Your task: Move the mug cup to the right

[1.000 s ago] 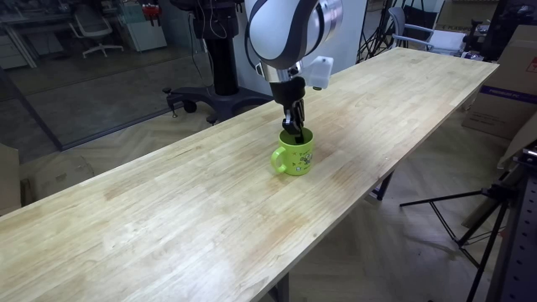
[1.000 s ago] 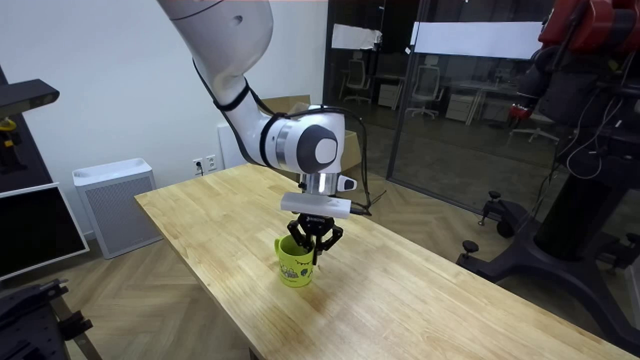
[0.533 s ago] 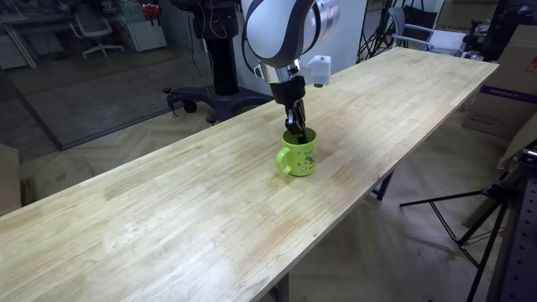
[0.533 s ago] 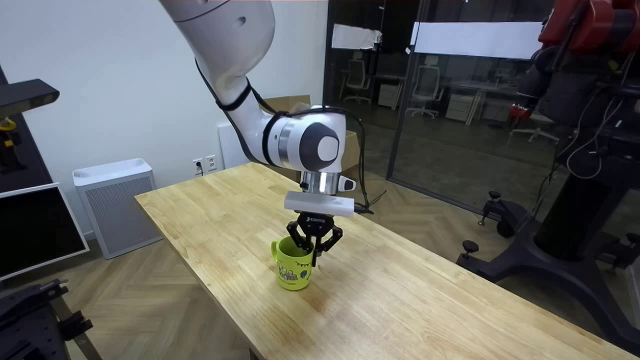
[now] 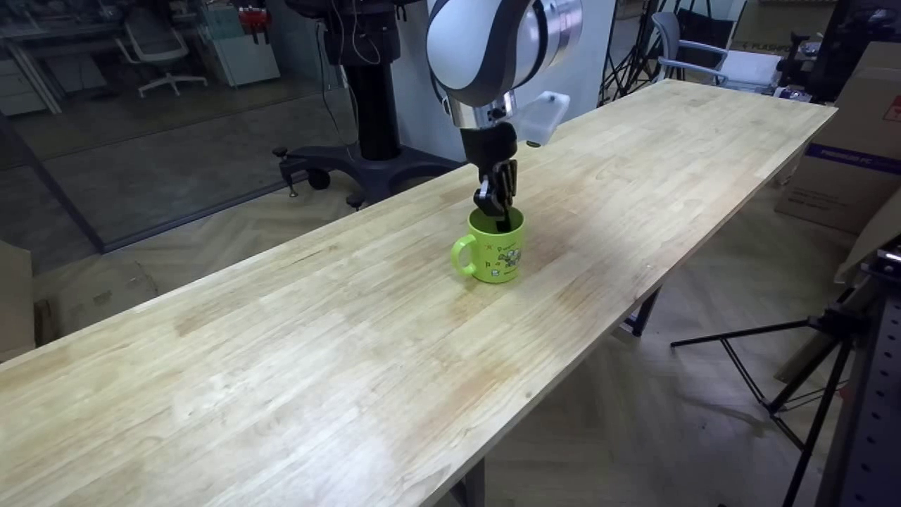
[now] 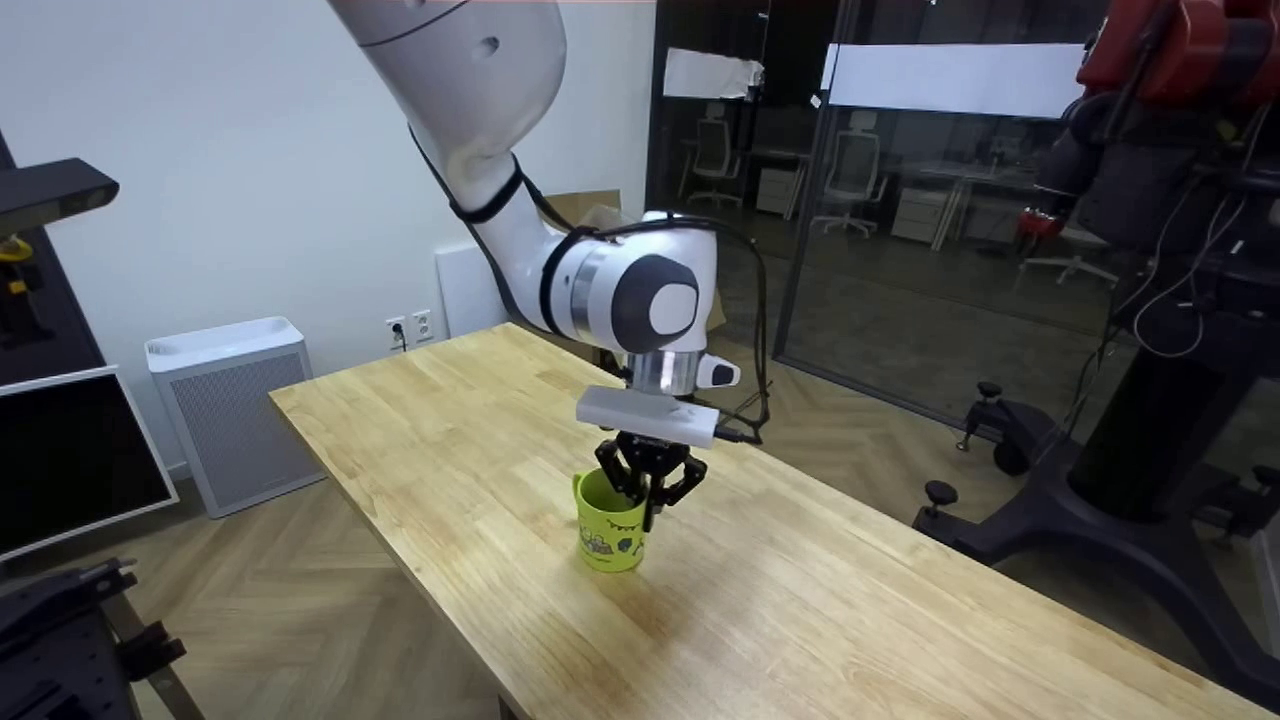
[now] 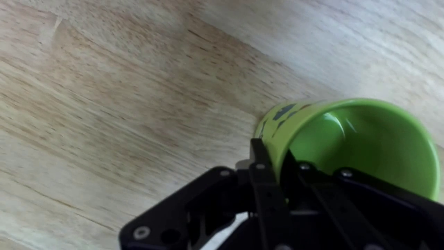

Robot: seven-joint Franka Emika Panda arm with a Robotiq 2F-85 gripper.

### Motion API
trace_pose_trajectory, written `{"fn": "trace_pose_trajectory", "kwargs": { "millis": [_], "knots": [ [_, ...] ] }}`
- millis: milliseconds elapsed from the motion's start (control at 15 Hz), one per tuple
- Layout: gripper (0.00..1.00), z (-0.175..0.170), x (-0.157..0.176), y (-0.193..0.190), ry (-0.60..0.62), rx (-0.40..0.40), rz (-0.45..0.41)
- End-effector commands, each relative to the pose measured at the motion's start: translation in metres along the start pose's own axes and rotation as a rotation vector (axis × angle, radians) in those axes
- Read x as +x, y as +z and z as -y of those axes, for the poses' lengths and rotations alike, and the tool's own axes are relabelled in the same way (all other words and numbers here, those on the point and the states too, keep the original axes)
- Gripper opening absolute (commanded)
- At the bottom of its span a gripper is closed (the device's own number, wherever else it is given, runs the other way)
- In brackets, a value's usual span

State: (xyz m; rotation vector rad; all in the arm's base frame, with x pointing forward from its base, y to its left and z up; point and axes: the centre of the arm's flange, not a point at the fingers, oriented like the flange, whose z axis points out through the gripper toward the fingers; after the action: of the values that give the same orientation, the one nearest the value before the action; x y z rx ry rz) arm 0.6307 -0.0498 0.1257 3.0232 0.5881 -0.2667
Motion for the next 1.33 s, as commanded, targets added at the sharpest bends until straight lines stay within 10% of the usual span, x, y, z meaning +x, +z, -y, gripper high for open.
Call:
{"fn": "trace_pose_trajectory", "kwargs": {
  "millis": [0,467,1267],
  "knots": [
    [0.03,-0.030,-0.006,-0.013,0.171,-0.001,-0.021],
    [0.03,-0.088,-0.023,-0.020,0.325,0.109,0.051],
    [0.03,-0.145,-0.003,-0.013,0.482,0.077,0.002]
  ]
}}
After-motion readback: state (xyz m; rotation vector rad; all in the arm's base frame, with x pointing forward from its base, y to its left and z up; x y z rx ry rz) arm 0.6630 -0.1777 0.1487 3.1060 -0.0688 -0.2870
